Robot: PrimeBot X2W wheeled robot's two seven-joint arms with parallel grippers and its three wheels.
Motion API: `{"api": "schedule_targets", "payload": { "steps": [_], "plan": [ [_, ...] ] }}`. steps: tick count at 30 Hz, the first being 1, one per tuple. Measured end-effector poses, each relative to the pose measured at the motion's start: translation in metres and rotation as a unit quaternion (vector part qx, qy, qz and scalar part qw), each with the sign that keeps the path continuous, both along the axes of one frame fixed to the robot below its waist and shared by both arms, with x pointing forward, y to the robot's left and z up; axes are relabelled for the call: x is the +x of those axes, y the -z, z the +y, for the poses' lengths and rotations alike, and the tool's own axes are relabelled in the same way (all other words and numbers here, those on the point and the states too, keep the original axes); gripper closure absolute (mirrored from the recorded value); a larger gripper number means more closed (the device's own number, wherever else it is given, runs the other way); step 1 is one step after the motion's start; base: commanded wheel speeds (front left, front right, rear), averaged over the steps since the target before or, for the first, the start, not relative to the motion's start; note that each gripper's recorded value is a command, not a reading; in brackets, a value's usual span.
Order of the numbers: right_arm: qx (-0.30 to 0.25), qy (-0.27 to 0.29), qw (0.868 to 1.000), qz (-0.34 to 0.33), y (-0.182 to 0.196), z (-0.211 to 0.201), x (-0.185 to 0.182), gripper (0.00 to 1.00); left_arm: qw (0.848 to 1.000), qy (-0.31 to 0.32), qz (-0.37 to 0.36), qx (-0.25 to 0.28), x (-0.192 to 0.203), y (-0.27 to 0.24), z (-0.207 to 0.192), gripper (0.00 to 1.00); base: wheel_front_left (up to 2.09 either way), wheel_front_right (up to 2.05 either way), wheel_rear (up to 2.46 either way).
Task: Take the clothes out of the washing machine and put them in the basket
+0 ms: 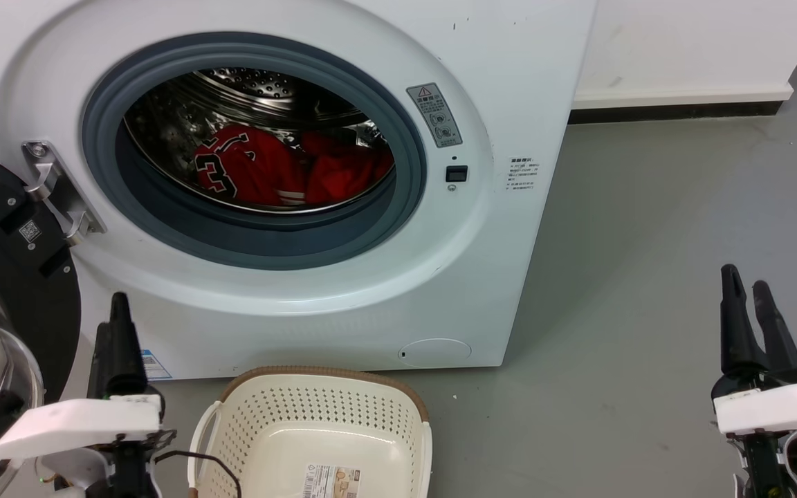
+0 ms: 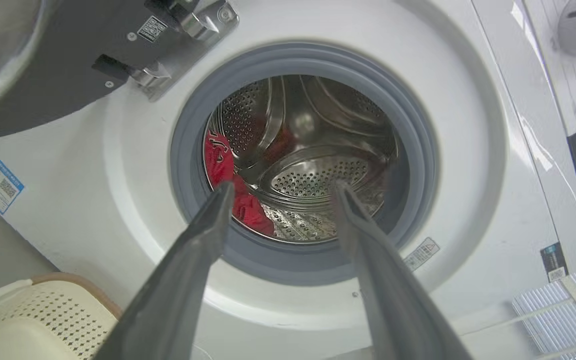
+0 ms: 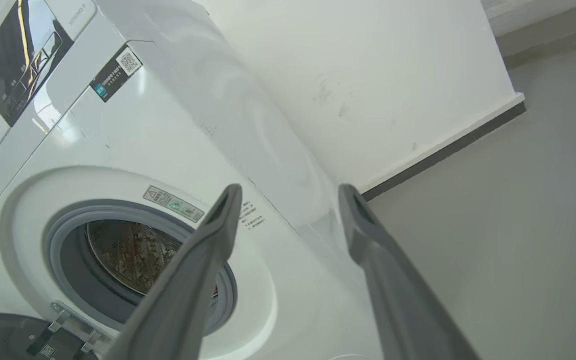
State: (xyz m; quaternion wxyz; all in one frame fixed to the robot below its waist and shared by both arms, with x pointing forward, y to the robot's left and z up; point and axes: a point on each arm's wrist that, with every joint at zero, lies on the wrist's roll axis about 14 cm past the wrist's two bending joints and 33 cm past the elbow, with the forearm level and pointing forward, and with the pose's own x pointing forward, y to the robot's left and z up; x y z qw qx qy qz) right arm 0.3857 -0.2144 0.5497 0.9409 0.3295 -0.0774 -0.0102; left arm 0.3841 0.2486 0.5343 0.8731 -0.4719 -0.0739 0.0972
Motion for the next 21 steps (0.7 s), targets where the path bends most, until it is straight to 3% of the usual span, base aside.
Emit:
{"api": "schedule_targets", "payload": {
  "steps": [10,21],
  "plan": [
    [-0.104,-0.003,0.994,-0.021,-0.014,0.011,0.0,0.0,0.996,0.021,-0.02,0.085,0.0,-0.019,-0.022,0.0,0.0,0.0,0.0],
    [-0.197,0.001,0.98,-0.038,-0.024,0.019,-0.001,0.0,0.977,0.024,-0.032,0.21,0.003,-0.04,-0.045,0.0,0.0,0.0,0.0]
  ]
}}
